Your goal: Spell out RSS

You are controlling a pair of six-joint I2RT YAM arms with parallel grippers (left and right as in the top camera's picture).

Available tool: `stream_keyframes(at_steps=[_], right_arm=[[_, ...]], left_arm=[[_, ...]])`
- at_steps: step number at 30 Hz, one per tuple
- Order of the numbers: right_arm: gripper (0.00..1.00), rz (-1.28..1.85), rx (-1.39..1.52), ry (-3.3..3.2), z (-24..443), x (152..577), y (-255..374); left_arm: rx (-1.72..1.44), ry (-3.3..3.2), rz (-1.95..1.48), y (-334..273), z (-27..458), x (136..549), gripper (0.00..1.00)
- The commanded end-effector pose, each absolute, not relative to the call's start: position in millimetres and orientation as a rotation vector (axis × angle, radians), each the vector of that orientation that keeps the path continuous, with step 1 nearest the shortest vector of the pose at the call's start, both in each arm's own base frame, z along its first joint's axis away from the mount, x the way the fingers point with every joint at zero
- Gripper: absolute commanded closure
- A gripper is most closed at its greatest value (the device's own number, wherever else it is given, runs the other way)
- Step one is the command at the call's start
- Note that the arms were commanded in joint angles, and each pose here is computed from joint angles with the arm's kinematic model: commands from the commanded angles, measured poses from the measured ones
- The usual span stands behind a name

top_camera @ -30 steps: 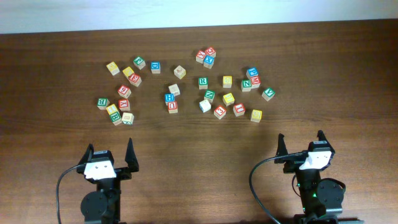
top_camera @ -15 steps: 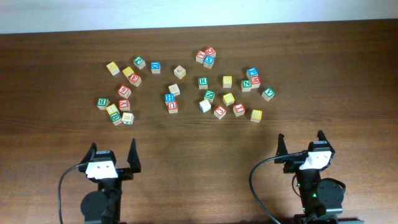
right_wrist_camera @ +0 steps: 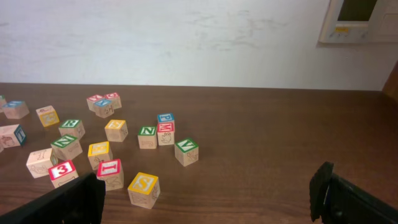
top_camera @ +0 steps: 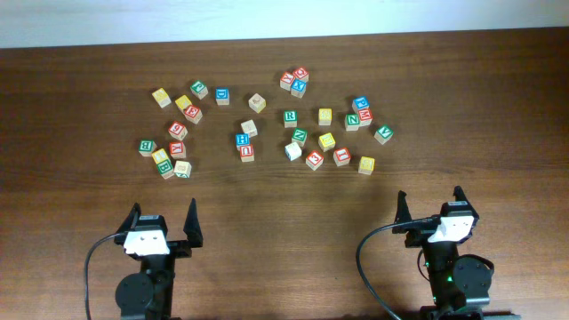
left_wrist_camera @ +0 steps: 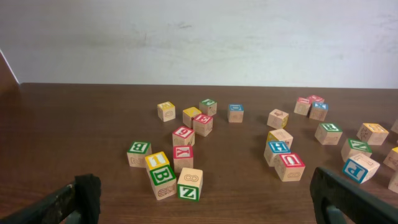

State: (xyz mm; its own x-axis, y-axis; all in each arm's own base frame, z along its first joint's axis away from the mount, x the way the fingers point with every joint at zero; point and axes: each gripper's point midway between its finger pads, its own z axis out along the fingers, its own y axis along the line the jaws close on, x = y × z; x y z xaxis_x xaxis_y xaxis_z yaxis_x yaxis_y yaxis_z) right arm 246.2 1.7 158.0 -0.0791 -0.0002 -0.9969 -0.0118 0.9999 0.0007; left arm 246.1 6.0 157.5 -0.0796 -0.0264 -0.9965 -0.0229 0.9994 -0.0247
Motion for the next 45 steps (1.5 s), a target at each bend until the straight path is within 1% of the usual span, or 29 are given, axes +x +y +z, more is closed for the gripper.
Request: stream_keyframes(at_steps=[1,8,20,29,45], right_arm=[[0.02,0.013,-0.005,1.65,155.5,246.2,2.1],[0.02,0.013,-0.005,1.65,155.5,246.2,2.1],[0.02,0.013,-0.005,1.65,155.5,246.2,2.1],[0.02,0.013,-0.005,1.65,155.5,246.2,2.1],[0.02,0.013,-0.005,1.65,155.5,246.2,2.1]], left_arm=[[-0.028,1.649,-0.035,1.1,156.7,246.0,0.01],[0.048,1.637,-0.115,-15.8,159.9,245.3,0.01],[0.06,1.636,-0.129,-18.5,159.9,245.0,0.01],[0.239,1.61,-0.313,-56.9,164.0,236.0,0.01],[0.24,1.595,-0.31,-56.7,167.5,236.2,0.01]])
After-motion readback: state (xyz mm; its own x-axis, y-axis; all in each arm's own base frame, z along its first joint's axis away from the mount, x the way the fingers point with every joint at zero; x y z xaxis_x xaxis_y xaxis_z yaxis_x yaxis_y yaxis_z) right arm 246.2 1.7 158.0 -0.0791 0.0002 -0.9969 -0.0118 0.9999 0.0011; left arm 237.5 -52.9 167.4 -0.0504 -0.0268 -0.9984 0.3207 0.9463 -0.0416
